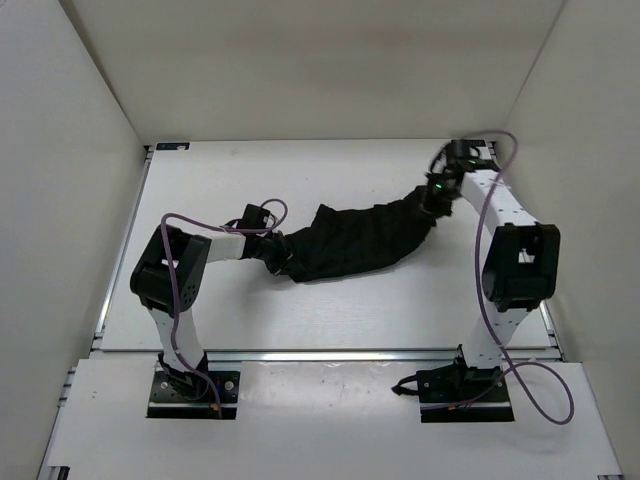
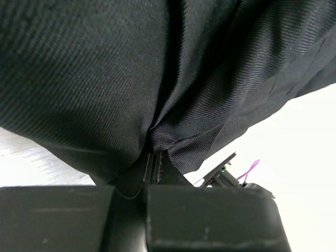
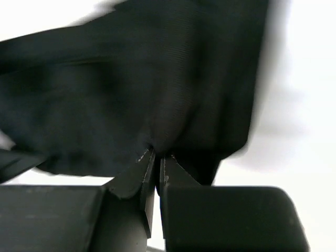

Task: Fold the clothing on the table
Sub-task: Fold the skirt

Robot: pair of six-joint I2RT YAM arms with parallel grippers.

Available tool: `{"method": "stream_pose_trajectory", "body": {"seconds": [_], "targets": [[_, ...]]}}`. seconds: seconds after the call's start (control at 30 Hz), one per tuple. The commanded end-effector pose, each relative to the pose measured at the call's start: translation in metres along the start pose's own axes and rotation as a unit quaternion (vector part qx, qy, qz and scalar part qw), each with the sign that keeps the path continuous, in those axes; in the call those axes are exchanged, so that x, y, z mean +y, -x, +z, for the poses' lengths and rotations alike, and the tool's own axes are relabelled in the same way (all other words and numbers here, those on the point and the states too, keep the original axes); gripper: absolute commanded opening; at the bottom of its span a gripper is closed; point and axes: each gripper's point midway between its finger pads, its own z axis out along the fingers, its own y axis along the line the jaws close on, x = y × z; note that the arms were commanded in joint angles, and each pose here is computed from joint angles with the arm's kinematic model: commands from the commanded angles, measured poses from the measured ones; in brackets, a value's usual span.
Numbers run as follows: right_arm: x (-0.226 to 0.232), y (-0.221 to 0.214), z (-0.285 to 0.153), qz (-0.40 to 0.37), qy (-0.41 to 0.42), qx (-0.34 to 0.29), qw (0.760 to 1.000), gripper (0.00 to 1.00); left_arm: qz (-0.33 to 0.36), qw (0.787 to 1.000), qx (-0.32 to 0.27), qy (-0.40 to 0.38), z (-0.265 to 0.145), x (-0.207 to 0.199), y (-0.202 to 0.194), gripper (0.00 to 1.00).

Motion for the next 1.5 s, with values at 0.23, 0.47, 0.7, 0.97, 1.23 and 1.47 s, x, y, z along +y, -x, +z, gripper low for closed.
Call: {"method": "stream_pose_trajectory", "body": {"seconds": [0.23, 0.47, 0.7, 0.97, 1.23, 1.47], "targets": [[0.269, -0.126, 0.004, -0.333, 0.129, 0.007, 0.934, 0.0, -0.018, 0.999, -0.034, 0.002, -0.007, 0.005, 0.022, 0.07], [0.277, -0.189, 0.065, -0.357, 0.129, 0.081, 0.922, 0.0, -0.027, 0.999, -0.021, 0.01, -0.012, 0.026, 0.016, 0.12], [0.269, -0.193, 0.092, -0.342, 0.077, 0.083, 0.933, 0.0, -0.029, 0.999, -0.007, 0.017, -0.017, 0.035, 0.002, 0.04], [0.256, -0.132, 0.05, -0.26, 0.071, 0.007, 0.963, 0.0, -0.033, 0.999, -0.008, 0.01, -0.023, 0.04, 0.001, 0.08], [0.267, -0.149, 0.054, -0.283, 0.078, 0.028, 0.956, 0.0, -0.027, 1.0, -0.011, -0.005, -0.027, 0.023, 0.004, 0.14], [0.313, -0.188, 0.044, -0.354, 0.183, 0.073, 0.914, 0.01, -0.036, 0.999, -0.004, -0.004, -0.028, 0.028, 0.002, 0.21]]}}
